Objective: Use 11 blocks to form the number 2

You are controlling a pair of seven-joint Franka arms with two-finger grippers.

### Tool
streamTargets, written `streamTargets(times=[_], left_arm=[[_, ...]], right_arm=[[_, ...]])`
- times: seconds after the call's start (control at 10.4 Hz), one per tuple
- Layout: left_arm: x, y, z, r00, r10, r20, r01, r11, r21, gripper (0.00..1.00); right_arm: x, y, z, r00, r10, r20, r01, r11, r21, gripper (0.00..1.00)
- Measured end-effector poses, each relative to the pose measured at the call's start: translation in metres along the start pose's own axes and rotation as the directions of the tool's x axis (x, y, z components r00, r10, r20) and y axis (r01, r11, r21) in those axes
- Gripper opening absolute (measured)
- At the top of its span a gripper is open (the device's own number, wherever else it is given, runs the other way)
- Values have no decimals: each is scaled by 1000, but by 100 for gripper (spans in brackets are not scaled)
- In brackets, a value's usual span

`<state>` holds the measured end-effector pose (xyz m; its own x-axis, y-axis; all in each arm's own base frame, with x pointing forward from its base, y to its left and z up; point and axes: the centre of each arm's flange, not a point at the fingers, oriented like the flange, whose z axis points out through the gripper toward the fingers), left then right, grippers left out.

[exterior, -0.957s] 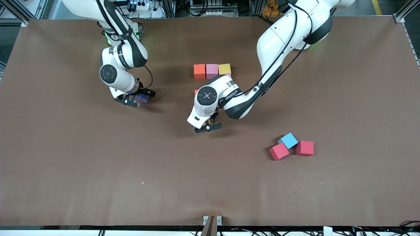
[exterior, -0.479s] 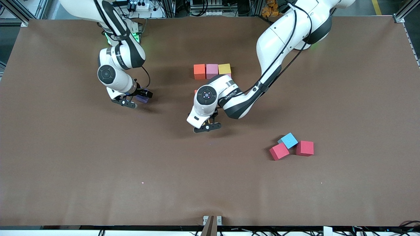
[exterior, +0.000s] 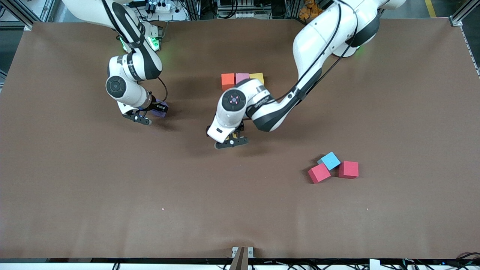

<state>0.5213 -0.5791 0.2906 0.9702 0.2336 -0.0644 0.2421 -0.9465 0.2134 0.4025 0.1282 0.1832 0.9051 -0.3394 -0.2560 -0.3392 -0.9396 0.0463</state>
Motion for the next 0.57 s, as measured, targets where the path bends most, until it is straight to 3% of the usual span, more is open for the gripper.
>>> streamTargets(times=[0.1,0.29,0.57], left_arm=[[10,0,-38,999,-12,-31,11,1000,-14,100],[47,-26,-104,995,-68,-69,70,997,23,100],[117,-105,-153,987,-132,-92,140,986,95,100]], right_arm=[[-1,-2,-2,1000,-5,14,5,1000,-6,57],[0,-18,-17,1000,-8,21,8,1000,-3,57],[-9,-79,-56,997,72,-11,-72,997,16,57]])
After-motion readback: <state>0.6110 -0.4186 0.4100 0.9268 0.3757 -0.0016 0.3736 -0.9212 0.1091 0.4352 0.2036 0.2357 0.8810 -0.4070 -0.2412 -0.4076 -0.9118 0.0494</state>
